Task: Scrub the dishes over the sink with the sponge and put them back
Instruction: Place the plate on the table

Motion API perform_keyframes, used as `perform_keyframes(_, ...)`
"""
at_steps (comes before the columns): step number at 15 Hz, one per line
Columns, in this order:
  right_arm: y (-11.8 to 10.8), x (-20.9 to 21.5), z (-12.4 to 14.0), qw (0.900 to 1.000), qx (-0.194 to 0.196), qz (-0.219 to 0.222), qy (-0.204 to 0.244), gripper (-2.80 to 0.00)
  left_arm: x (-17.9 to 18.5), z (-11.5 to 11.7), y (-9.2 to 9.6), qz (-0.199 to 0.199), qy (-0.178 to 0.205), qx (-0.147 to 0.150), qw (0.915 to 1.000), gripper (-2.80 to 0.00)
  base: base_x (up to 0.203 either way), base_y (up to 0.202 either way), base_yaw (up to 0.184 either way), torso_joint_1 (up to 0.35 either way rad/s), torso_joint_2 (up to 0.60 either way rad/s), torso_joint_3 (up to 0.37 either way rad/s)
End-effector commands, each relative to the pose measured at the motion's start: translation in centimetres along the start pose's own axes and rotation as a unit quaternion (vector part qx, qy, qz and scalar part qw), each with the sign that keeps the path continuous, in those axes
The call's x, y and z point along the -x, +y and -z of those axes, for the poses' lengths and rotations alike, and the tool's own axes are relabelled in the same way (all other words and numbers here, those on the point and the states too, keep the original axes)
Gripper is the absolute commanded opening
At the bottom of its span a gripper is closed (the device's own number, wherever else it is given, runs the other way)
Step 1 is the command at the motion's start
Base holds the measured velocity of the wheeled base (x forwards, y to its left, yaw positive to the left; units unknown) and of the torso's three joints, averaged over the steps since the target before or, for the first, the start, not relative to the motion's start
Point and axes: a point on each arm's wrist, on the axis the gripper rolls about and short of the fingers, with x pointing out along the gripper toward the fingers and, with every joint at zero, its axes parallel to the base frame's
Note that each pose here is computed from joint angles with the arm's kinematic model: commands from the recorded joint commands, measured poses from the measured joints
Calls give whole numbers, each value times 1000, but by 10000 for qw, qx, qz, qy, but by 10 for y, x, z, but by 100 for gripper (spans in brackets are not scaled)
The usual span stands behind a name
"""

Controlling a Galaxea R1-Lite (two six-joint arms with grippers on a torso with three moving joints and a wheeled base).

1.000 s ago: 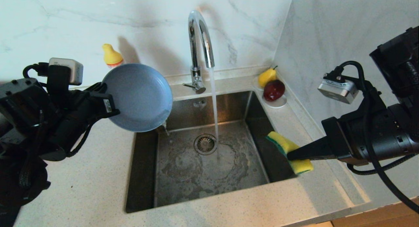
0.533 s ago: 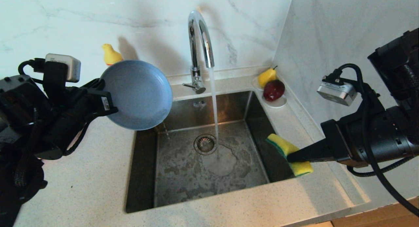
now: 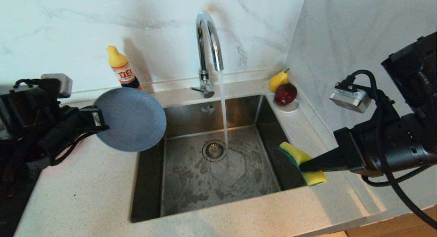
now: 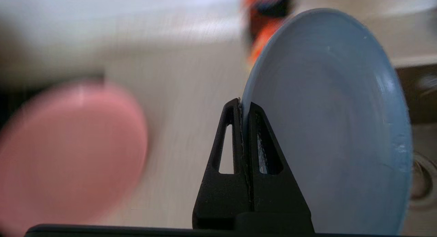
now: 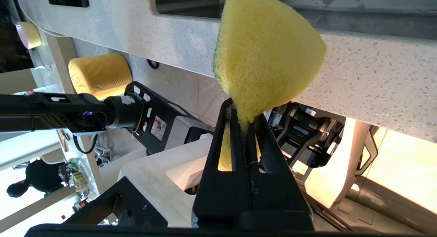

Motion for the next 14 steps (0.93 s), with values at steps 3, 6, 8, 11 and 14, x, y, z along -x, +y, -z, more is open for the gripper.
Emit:
perform_keyframes(3,-2,-11,-5,10000,16,-30,-69,-280,23,-11,46,-158,986,988,9901,-280,0,0,0,0,0,0)
perform_keyframes(6,-2,-12,-8,9999,44,-64,-152,-280,39,-18,69,-250,1289,1661,9773,-280,0,0,0,0,0,0)
perform_keyframes(8,-4,-15,-9,9999,25,-40,-118,-280,41,-12,85,-569,1424,1785,9719,-280,0,0,0,0,0,0)
perform_keyframes(11,-6,-20,-9,10000,-9,12,-60,-280,46,1,105,-898,1659,2037,9607,-280,0,0,0,0,0,0)
perform_keyframes(14,-8,-23,-10,10000,-29,37,-14,-280,50,11,112,-1002,1780,2245,9528,-280,0,0,0,0,0,0)
